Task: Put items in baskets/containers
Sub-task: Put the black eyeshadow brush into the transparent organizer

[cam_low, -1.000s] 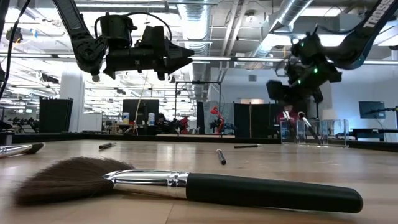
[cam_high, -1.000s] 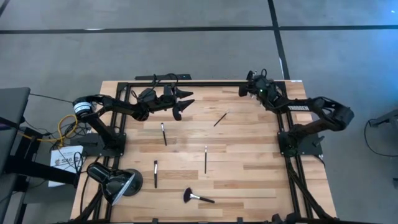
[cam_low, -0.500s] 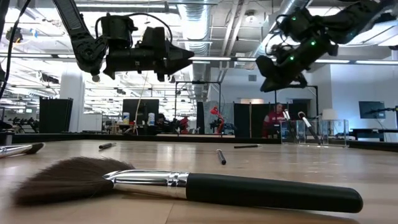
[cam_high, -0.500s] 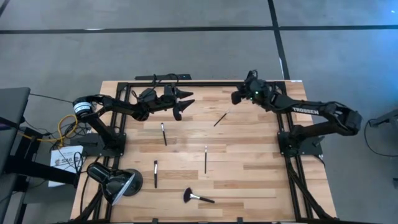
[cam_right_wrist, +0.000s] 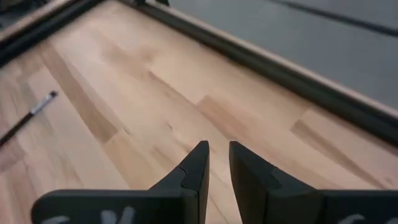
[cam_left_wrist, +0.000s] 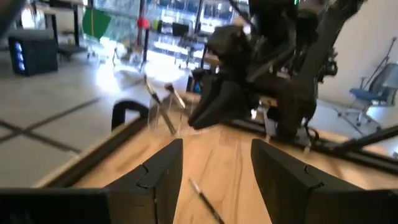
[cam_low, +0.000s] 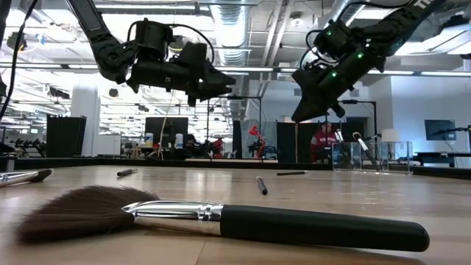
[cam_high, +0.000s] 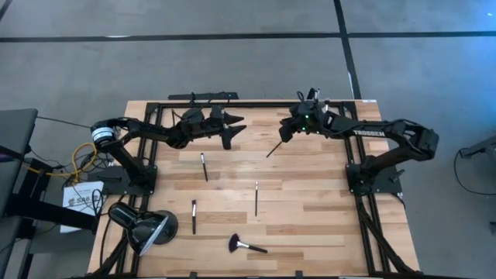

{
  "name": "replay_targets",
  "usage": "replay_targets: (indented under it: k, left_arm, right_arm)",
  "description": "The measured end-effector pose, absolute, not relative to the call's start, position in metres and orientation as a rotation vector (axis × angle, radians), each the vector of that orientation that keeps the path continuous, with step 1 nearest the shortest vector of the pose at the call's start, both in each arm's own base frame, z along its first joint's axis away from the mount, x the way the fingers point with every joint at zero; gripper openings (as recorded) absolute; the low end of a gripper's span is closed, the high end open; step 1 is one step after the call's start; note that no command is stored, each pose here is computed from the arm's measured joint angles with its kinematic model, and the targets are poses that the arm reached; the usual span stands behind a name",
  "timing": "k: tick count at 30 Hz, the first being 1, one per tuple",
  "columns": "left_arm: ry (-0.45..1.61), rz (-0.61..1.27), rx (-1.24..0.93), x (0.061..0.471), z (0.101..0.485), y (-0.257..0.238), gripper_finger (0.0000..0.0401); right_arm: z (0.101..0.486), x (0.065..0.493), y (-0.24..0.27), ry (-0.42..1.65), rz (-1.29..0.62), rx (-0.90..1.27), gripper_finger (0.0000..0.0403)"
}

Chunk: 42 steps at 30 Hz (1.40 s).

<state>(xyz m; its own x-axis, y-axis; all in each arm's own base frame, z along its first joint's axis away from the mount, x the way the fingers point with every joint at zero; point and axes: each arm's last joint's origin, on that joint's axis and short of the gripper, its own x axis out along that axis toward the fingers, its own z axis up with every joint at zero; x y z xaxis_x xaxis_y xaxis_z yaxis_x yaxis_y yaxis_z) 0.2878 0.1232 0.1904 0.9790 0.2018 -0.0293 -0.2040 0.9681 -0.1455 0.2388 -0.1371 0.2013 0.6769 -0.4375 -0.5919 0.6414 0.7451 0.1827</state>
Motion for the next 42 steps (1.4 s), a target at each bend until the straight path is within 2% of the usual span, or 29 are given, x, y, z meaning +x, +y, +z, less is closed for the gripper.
replay_targets:
  k: [5,10,16,23,34,42]
  left_arm:
    - [0.154,0.249,-0.185,0.292,0.178,0.114,0.0186]
    - [0.303,0.350,-0.199,0.292,0.168,0.101,0.0186]
    - [0.497,0.532,-0.159,0.274,0.183,0.083,0.0186]
    - [0.406,0.503,-0.167,0.267,0.213,0.068,0.0186]
    - [0.436,0.480,-0.209,0.276,0.202,0.053,0.0186]
    - [0.358,0.505,-0.195,0.276,0.210,0.058,0.0186]
  right_arm:
    - [0.195,0.242,-0.139,0.640,-0.628,0.417,0.0054]
    - [0.194,0.244,-0.138,0.644,-0.605,0.422,0.0054]
    - [0.195,0.246,-0.130,0.665,-0.580,0.417,0.0054]
    - [0.194,0.249,-0.123,0.679,-0.555,0.411,0.0054]
    - [0.164,0.262,-0.110,0.803,-0.549,0.497,0.0054]
    - [0.152,0.267,-0.103,0.826,-0.614,0.524,0.0057]
